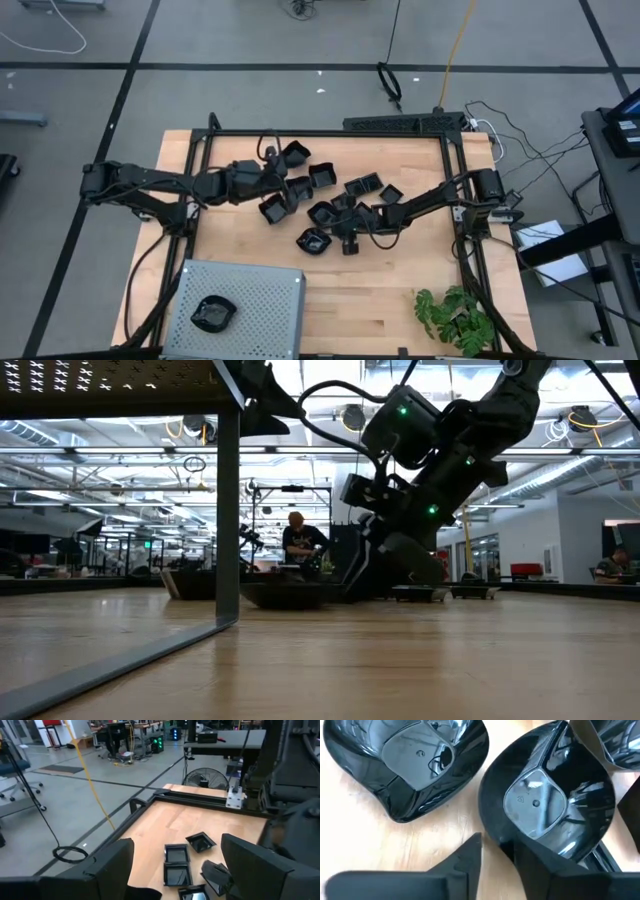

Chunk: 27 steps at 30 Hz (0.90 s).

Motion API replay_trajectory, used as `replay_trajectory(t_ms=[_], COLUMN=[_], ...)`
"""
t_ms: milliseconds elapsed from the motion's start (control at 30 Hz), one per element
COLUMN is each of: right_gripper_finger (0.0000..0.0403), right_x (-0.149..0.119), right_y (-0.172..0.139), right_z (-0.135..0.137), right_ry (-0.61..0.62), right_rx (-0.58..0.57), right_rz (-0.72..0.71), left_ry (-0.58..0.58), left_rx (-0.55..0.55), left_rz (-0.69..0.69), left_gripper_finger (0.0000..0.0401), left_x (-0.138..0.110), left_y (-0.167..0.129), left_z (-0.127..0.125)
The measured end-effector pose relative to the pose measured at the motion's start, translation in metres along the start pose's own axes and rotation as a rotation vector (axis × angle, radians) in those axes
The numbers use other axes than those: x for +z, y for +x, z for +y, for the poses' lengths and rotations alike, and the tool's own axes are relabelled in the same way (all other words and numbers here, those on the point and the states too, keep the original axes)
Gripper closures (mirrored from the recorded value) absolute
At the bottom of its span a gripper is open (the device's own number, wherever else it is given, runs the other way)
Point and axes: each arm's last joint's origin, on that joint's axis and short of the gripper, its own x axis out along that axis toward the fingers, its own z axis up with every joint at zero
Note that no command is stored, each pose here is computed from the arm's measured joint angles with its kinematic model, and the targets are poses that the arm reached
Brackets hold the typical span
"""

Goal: Pick & Place Mini shaped plates
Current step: Stack the leaf-shaped plate on top of the other leaf-shaped plate on the shelf

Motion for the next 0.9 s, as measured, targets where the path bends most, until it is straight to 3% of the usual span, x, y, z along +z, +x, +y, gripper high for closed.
replay_trajectory(t_ms=[300,600,900], right_gripper_finger=[0.0395,0.0401,0.0402], right_x=[0.001,0.013,0.040], right_y=[0.000,-0.005,-0.047], right_z=[0.000,0.002,0.002], right_ry=[0.042,0.035,0.020], right_rx=[-0.008,-0.020,-0.124], right_rz=[-0.011,-0.115,-0.236], left_ry=[0.031,0.038,0.039], left_rx=[-0.016,-0.016,-0.016], left_rz=[0.006,0.005,0.006], left_gripper_finger=[0.0108,0.0110,0.0118], left_x=[-0.001,-0.001,-0.001], left_y=[-0.001,-0.001,-0.001], left_z=[-0.004,-0.004,-0.004])
